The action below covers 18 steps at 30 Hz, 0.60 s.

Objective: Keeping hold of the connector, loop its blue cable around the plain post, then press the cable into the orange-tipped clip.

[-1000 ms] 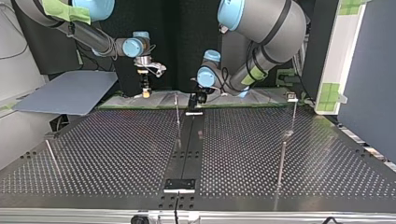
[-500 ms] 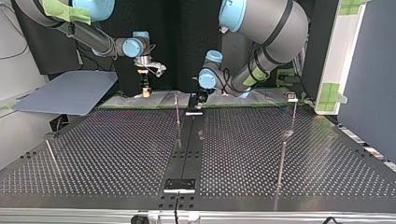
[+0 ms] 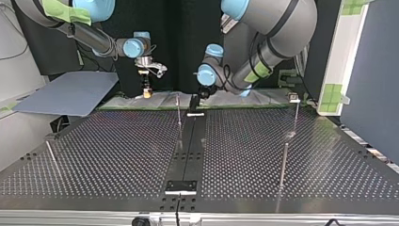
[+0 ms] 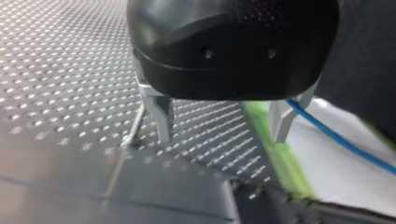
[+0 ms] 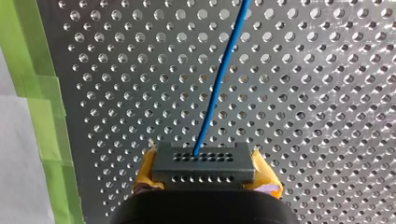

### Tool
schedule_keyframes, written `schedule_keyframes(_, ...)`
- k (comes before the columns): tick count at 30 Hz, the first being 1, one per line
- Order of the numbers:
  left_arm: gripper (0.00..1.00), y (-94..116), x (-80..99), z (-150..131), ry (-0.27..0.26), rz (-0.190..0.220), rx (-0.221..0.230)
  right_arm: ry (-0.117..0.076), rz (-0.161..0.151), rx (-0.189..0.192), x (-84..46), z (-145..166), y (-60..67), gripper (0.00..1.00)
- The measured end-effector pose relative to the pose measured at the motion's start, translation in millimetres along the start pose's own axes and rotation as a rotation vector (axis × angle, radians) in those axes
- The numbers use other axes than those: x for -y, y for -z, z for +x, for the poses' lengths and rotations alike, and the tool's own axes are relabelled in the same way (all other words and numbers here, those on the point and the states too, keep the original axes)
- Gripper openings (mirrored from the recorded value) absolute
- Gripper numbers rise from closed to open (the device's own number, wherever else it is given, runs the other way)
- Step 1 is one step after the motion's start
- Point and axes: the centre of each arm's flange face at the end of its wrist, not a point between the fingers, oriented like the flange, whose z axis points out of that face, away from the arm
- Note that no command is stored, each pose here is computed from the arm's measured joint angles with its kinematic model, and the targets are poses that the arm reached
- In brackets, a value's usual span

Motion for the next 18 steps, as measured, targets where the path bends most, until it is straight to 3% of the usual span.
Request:
schedule_keyframes(9, 1.0, 23, 10.6, 27, -0.068, 0.083, -0.096, 0.0, -0.001, 0.012, -0.7, -1, 1.2, 0.0)
schedule_keyframes(18, 1.0, 27, 18.1, 28, -0.071, 0.17, -0.111, 0.0, -0.002, 0.017, -1.1, -2, 1.6, 0.0)
